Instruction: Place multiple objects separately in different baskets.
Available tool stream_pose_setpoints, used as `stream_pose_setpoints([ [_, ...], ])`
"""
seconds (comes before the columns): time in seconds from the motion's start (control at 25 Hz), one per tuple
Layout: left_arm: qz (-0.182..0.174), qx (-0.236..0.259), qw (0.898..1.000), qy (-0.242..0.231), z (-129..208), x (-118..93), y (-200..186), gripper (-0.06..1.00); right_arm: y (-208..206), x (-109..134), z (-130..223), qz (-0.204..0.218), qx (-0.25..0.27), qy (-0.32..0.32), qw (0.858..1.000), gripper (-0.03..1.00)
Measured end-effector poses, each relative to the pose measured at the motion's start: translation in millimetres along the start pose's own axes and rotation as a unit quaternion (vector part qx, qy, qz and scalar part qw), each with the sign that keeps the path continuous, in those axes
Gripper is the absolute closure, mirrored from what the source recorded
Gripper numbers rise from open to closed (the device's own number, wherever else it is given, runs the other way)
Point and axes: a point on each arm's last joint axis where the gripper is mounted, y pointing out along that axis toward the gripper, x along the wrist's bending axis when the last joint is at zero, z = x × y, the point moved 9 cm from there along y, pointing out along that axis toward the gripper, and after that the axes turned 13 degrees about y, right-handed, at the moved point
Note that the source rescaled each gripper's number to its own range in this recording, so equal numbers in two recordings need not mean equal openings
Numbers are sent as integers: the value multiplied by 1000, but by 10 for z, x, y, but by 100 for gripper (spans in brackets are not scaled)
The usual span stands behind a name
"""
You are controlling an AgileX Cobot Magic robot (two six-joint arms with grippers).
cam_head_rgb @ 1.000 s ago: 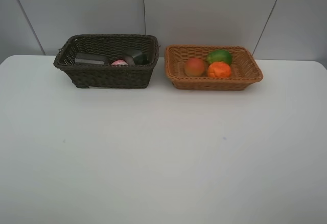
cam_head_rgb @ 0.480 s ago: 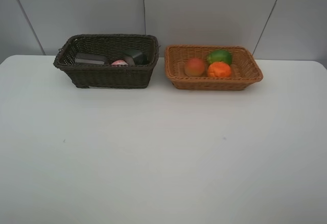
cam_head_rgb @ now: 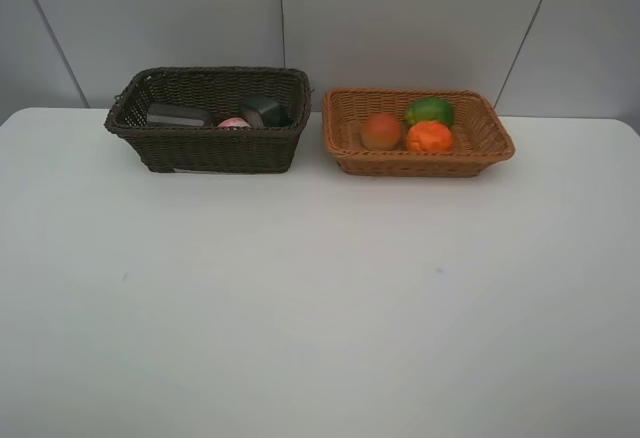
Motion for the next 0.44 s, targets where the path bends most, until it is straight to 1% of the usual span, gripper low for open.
stream_pose_setpoints([
  [0.44, 0, 0, 1000, 0, 0, 0, 0, -6, 0, 0, 0, 0, 0, 0, 1000, 3],
])
